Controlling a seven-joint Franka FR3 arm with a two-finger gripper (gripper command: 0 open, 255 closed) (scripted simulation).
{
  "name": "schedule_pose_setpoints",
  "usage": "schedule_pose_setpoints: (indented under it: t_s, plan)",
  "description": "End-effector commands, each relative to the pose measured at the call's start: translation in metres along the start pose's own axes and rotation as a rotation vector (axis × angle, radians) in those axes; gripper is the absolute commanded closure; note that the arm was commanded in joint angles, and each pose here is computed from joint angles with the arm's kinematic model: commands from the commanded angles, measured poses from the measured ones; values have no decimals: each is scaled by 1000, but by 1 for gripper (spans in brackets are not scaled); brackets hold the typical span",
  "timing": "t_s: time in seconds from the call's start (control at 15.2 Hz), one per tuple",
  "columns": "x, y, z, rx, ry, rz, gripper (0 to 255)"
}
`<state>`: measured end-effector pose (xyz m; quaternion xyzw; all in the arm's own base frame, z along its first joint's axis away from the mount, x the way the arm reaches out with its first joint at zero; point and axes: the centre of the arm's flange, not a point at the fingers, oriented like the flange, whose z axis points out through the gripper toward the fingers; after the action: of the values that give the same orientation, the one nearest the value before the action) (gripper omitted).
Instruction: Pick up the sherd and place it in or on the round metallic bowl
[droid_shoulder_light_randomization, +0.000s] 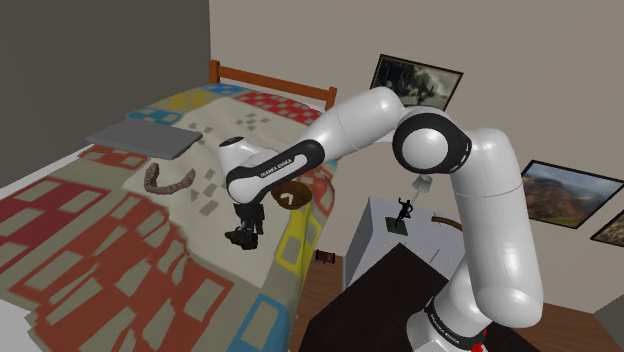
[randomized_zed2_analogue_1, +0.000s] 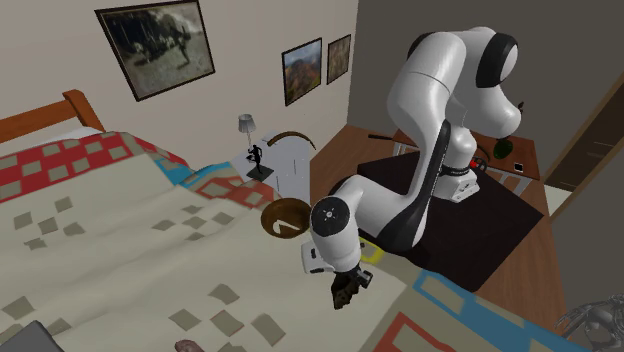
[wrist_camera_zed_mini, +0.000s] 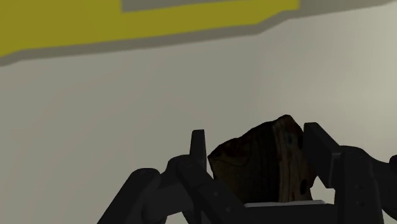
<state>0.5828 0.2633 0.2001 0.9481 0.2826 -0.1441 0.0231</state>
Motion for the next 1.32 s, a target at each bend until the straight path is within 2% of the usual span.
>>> schedule_pose_setpoints:
  t_s: [0.0,0.26,0.86,0.92,0.99,1.25]
  plan:
    - [0,0,5,1,-8,0,255]
    - [0,0,5,1,-8,0,255]
    - [-14,-1,-40,1,-8,0,255]
    - [-12,-1,-36,1,-7,0,255]
    - [-12,-1,-36,1,-7,0,0]
    - [56,-33,-48,-112,-130,3,0]
